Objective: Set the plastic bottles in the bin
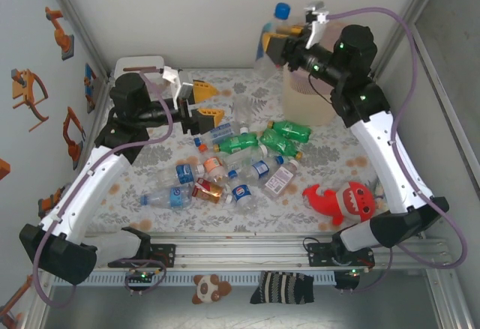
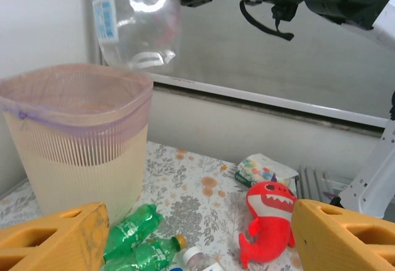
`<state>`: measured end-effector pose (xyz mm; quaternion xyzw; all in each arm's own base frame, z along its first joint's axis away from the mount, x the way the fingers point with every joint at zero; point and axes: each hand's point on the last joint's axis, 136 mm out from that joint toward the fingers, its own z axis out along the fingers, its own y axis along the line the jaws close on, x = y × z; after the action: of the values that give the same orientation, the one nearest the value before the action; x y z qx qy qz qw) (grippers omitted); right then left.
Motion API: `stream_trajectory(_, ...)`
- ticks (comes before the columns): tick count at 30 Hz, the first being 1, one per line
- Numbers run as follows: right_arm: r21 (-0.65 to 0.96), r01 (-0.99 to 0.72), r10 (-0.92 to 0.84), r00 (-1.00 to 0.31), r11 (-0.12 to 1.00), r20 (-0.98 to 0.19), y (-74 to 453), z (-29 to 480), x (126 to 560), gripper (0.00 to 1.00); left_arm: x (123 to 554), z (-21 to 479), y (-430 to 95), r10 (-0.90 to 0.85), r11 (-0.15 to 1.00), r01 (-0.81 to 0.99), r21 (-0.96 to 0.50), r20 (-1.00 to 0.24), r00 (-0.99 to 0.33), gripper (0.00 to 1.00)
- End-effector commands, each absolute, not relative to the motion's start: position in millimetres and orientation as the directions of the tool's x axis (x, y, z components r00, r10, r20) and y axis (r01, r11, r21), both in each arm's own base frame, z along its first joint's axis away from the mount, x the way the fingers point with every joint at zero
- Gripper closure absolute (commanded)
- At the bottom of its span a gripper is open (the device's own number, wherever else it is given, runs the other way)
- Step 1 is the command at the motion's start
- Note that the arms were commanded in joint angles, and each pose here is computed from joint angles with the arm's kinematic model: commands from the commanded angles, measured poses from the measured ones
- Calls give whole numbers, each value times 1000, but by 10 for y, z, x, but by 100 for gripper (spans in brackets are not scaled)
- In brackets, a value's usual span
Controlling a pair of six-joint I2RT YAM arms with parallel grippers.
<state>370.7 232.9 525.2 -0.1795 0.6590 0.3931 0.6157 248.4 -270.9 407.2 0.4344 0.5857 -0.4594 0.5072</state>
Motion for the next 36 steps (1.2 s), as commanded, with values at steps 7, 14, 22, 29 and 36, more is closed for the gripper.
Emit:
stream_trajectory(7,659,-192,638,-166,728,-752,1122,4863,4809,60,2438,4053,-2638,47,227,971,-71,-995,-84,23)
stream_trajectory(14,850,80,853,-102,520,-512,704,4366,5376,60,2436,4007,-2620,47,239,968,-80,-995,-94,23)
stream_trajectory(22,886,323,942,-61,333,-331,583,3705,5853,59,2461,3934,-2625,46,247,964,-102,-992,-116,23)
stream_trajectory(29,898,380,973,-32,223,-228,612,3344,6134,59,2514,3823,-2628,59,259,958,-126,-988,-146,24)
stream_trajectory(36,894,422,986,7,150,-169,603,3027,6323,59,2544,3740,-2628,64,267,953,-145,-984,-168,24)
